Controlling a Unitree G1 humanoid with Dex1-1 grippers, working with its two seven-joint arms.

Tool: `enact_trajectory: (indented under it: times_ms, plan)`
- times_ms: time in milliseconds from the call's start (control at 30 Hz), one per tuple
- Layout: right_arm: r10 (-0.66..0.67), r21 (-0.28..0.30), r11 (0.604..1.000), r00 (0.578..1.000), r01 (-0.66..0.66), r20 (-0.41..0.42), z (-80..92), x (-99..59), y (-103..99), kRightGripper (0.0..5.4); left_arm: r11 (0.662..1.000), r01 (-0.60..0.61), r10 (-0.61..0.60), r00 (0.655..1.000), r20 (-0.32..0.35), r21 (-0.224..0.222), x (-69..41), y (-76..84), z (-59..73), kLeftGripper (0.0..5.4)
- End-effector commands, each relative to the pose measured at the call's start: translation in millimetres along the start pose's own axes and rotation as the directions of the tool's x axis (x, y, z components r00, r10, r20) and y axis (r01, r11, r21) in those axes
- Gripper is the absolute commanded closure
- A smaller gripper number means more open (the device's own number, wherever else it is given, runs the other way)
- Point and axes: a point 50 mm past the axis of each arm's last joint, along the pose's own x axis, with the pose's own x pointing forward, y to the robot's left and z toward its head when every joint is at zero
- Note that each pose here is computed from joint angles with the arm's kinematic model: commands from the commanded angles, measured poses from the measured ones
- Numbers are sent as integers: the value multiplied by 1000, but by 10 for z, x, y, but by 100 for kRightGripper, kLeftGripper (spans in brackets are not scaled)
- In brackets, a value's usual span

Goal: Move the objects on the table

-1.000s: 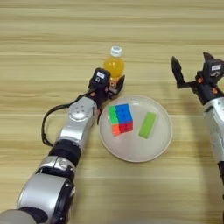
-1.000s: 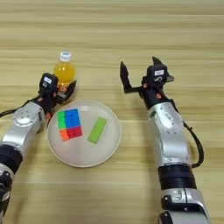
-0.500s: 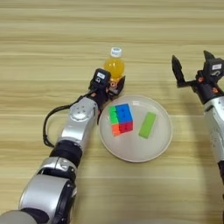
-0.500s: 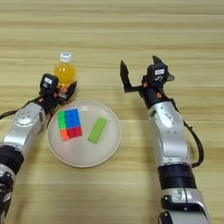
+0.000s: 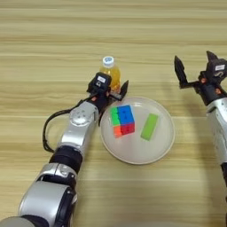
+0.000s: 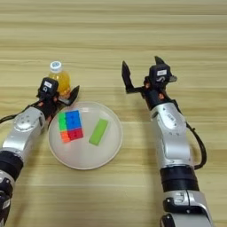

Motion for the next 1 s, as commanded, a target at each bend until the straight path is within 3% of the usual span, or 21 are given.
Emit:
enact_trajectory:
  times_ms: [33, 200, 400, 567, 800, 1000]
  plan:
    - [0, 0, 1000, 999, 0, 36, 79, 64, 7, 0, 1000, 4, -4, 1000, -2, -1, -1, 0, 9, 40]
    - [1, 0, 1000, 999, -1, 36, 79, 65, 8, 0, 1000, 3, -3, 1000, 22, 3, -4, 2, 45, 1]
    - [1, 0, 1000, 999, -1, 37, 80, 65, 5, 0, 1000, 12, -15, 995, 101, 26, -37, -22, 163, 1]
    - [2, -1, 1000, 999, -2, 37, 81, 64, 1, 0, 998, 14, -23, 983, 181, 54, -121, -19, 290, 1]
    - [4, -1, 1000, 999, -4, 37, 81, 69, 1, 0, 989, 32, -74, 951, 300, 146, -308, -73, 492, 1]
    - [6, 0, 1000, 999, -6, 36, 77, 75, -1, 0, 988, -15, -42, 931, 361, 154, -375, -22, 626, 1]
